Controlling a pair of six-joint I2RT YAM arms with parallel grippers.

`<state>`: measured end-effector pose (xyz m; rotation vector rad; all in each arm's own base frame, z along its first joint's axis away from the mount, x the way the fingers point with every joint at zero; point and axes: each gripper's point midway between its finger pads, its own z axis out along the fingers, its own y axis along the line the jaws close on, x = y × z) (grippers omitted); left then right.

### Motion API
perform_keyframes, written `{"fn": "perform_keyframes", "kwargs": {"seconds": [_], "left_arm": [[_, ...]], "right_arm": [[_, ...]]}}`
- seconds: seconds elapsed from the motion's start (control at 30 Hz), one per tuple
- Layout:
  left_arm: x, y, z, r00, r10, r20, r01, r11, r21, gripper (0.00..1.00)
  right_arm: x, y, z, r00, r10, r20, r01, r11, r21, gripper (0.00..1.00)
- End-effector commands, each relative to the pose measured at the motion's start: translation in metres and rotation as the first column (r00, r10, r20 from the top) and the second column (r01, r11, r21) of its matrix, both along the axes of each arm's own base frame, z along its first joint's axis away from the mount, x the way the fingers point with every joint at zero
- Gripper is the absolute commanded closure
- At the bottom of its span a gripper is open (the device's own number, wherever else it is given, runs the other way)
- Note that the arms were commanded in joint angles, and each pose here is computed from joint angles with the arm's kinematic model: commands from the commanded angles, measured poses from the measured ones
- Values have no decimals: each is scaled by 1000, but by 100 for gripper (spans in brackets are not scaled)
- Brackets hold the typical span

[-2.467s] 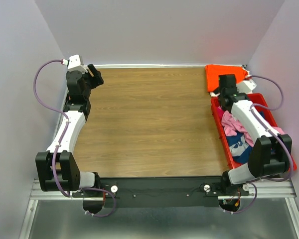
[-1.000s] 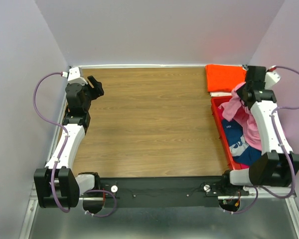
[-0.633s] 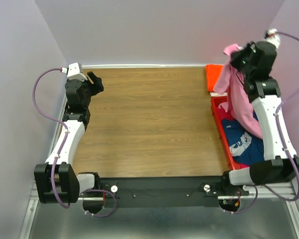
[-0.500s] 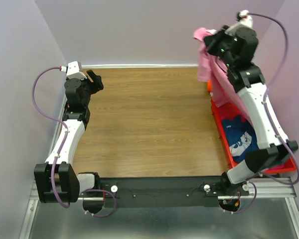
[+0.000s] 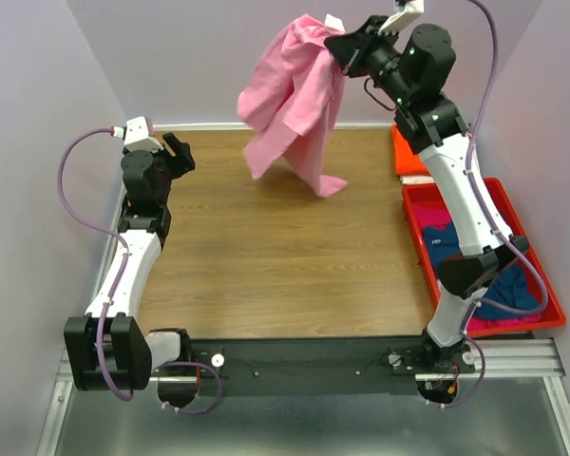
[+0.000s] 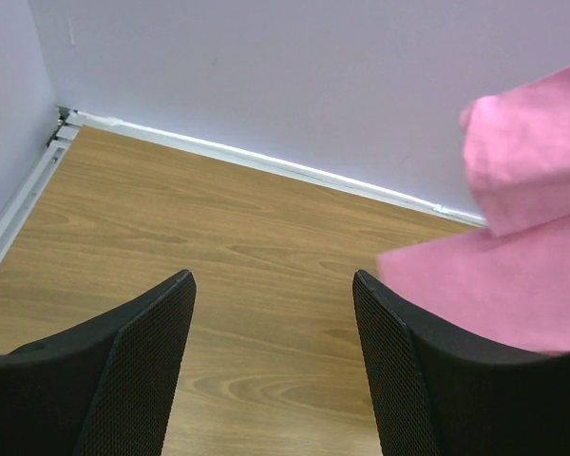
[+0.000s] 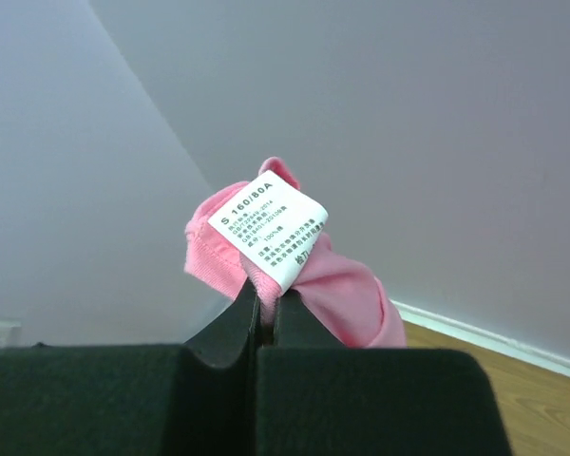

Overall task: Fold and stack the t-shirts
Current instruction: Move the tshirt to the center of the board

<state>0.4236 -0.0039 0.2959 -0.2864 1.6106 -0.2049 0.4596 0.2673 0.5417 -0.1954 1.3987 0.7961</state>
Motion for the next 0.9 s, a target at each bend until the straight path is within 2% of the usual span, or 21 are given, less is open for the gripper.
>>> {"fn": "perform_keyframes", "kwargs": {"seconds": [0.0,0.03,0.07,0.13,0.17,0.2,0.3,0.4,0.47,0.53,0.7,0.8,0.87], "left_arm": [[-9,11,-1,998,68,-9,-68,998,5,25],[-10,14,-6,996,80,-27,-80,997,4,25],[-10,14,-9,996,85,-39,-85,996,7,25],[-11,15,-21,993,91,-79,-90,996,11,25],[-11,16,-27,991,97,-94,-96,995,13,25],[-11,17,-34,988,100,-114,-99,995,16,25],[-10,18,-56,979,108,-174,-107,994,17,25],[-6,15,-82,965,96,-245,-98,995,2,25],[-3,11,-96,955,75,-288,-81,997,-10,25],[2,8,-114,939,64,-339,-75,997,-17,25],[16,-3,-150,899,2,-438,-25,999,-46,27],[27,-21,-185,855,-57,-516,33,998,-55,35],[34,-33,-195,838,-102,-537,81,995,-62,36]], "right_arm": [[28,-36,-34,968,-235,-88,237,971,10,98],[38,-41,-78,942,-291,-168,288,957,-42,95],[42,-49,-97,920,-337,-201,331,941,-66,91],[49,-70,-144,849,-459,-262,437,888,-141,67],[48,-77,-191,808,-499,-312,449,865,-223,52],[47,-82,-212,783,-526,-331,460,849,-262,25],[39,-89,-281,732,-562,-385,416,816,-402,7],[30,-74,-330,746,-491,-449,272,841,-468,6],[24,-56,-349,761,-408,-504,162,872,-462,7],[16,-48,-371,740,-369,-562,93,884,-458,8],[1,-47,-411,672,-364,-645,41,888,-459,9],[-9,-47,-428,631,-362,-686,23,893,-450,9],[-15,-46,-435,612,-355,-707,13,898,-440,10]]}}
